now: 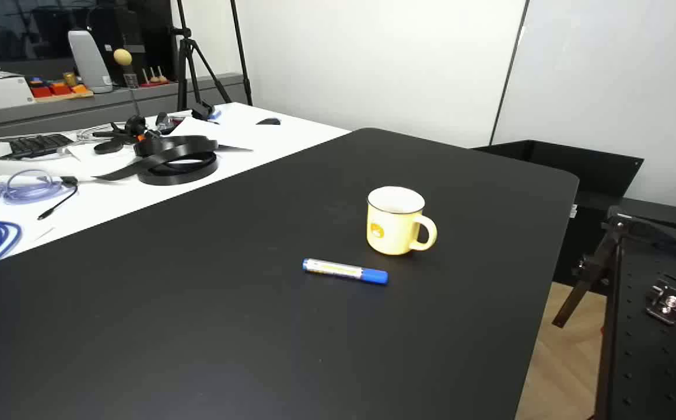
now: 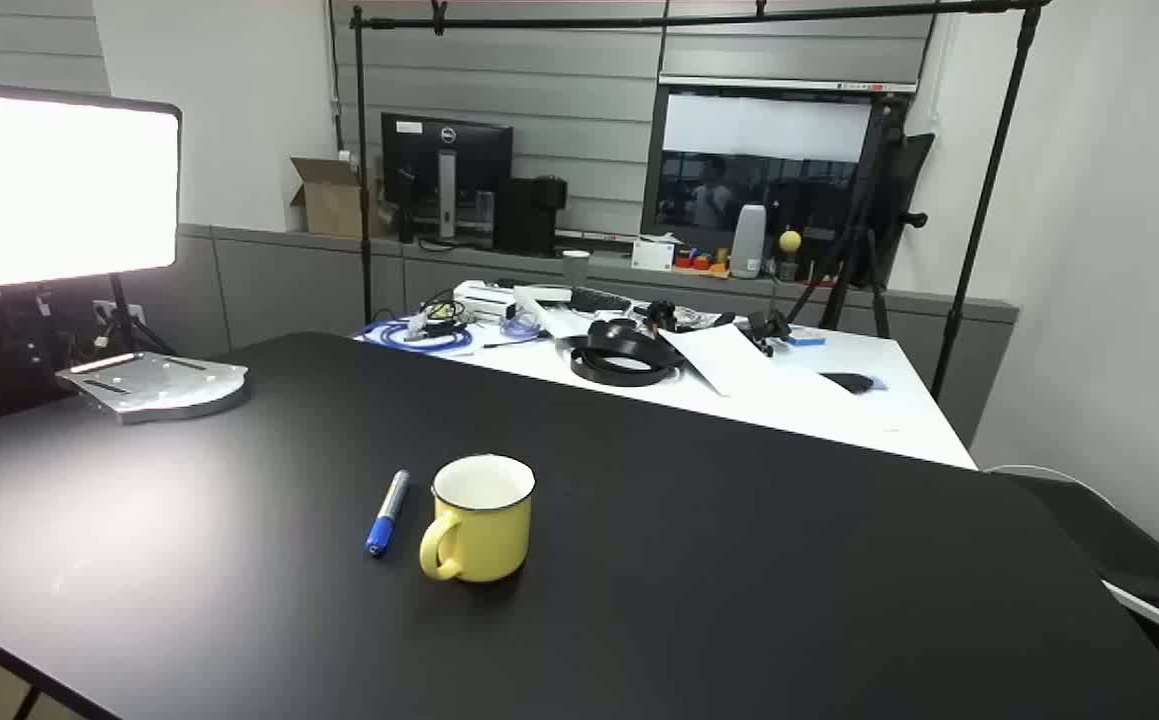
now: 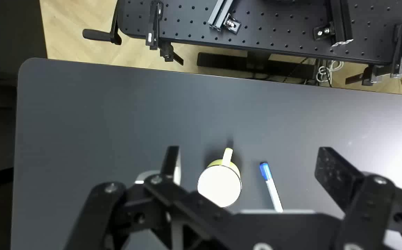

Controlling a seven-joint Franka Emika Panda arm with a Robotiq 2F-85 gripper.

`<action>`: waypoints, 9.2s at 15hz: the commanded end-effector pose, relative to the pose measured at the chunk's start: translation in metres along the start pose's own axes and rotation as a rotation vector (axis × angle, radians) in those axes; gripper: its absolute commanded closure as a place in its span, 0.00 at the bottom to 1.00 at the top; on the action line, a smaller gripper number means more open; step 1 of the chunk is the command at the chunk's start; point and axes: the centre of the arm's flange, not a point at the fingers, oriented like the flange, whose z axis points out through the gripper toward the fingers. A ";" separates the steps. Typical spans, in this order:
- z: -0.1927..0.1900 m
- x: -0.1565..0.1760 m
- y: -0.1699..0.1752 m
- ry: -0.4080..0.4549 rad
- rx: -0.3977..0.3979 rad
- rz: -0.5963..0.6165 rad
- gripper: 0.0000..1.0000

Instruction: Put the blue marker inside the yellow mug

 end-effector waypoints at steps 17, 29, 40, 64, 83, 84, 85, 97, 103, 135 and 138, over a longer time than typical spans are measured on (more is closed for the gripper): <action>0.012 0.058 0.002 0.011 -0.012 -0.038 0.00; 0.108 0.193 -0.085 -0.067 -0.053 -0.256 0.00; 0.182 0.197 -0.116 0.118 -0.005 -0.197 0.00; 0.321 0.229 -0.137 0.073 0.090 -0.271 0.00; 0.380 0.260 -0.110 -0.066 0.048 -0.372 0.47; 0.381 0.261 -0.110 -0.071 0.045 -0.376 0.54; 0.382 0.262 -0.111 -0.075 0.041 -0.381 0.62; 0.292 0.246 -0.109 -0.038 -0.041 -0.376 0.95; 0.218 0.211 -0.081 -0.166 -0.076 -0.255 0.95; 0.299 0.221 0.032 -0.421 0.284 0.159 0.95; 0.300 0.214 0.027 -0.405 0.270 0.138 0.79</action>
